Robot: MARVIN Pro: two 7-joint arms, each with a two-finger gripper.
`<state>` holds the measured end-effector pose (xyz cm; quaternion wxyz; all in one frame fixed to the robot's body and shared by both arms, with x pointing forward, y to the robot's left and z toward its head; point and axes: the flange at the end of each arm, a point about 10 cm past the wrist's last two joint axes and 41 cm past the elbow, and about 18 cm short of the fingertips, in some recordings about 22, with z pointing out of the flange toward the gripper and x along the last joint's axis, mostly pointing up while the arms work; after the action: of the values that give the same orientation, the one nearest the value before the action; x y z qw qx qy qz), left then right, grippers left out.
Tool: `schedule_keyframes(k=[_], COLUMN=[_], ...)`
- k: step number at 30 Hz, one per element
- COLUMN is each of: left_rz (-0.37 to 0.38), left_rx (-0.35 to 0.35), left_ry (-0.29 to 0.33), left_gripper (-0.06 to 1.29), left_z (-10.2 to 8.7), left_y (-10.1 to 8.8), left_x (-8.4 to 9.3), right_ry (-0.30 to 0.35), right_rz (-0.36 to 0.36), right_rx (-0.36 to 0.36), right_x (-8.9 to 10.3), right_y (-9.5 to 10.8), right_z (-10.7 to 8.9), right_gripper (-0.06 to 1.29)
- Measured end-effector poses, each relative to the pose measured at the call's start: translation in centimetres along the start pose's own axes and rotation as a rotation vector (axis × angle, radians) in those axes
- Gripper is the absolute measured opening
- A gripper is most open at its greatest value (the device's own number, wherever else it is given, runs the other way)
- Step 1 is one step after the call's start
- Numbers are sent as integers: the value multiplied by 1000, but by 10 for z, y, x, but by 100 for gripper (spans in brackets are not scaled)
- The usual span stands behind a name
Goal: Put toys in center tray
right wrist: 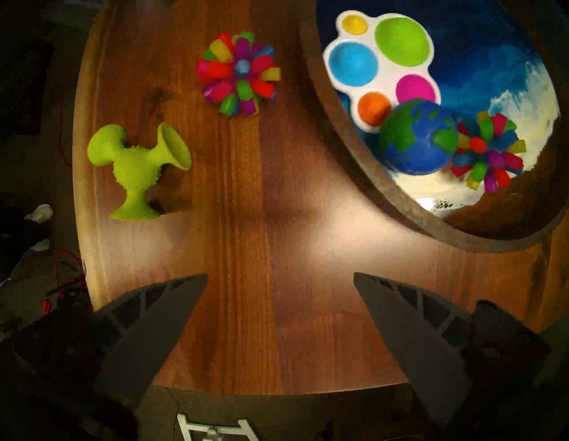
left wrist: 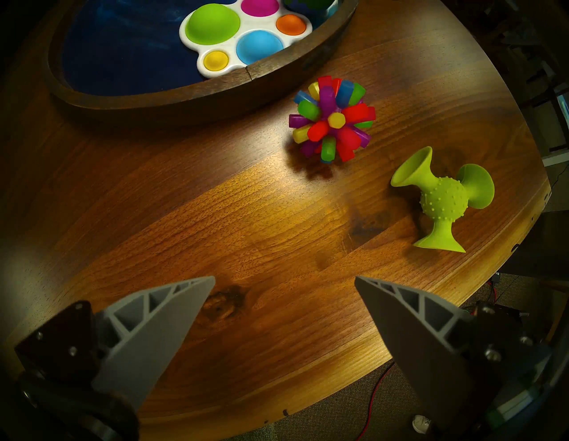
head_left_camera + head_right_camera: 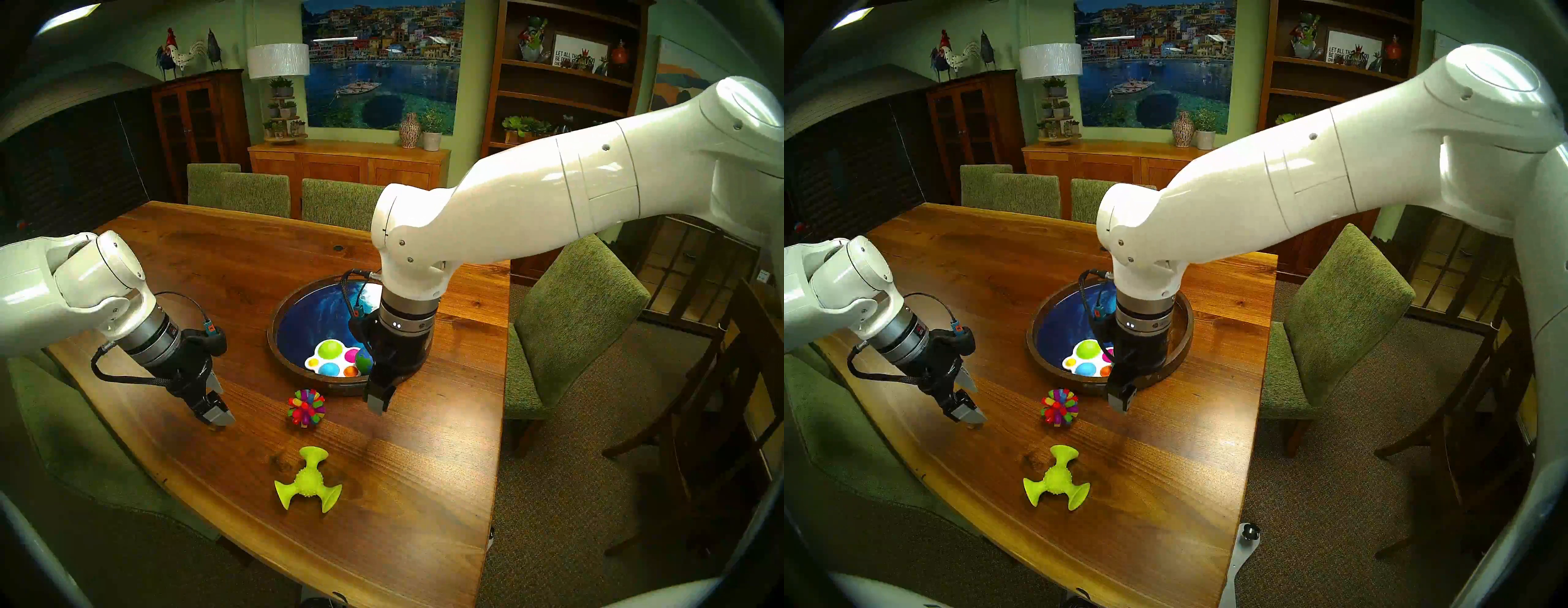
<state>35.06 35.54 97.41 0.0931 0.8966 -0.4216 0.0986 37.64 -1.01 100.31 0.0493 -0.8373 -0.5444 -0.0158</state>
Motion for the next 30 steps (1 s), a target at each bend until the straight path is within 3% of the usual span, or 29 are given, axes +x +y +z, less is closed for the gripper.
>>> schedule_keyframes(k=[9, 21, 30], left_rz=[0, 14, 110], left_rx=[0, -32, -110], left_ry=[0, -24, -90], left_gripper=[123, 123, 123], left_z=[0, 1, 3], left_y=[0, 3, 30], left_x=[0, -2, 4], right_ry=[30, 102, 122], right_rz=[-8, 77, 116], right_rx=[-20, -97, -129], right_x=[-20, -32, -34], right_y=[-28, -36, -39], right_z=[-2, -8, -11], right_gripper=[122, 122, 122])
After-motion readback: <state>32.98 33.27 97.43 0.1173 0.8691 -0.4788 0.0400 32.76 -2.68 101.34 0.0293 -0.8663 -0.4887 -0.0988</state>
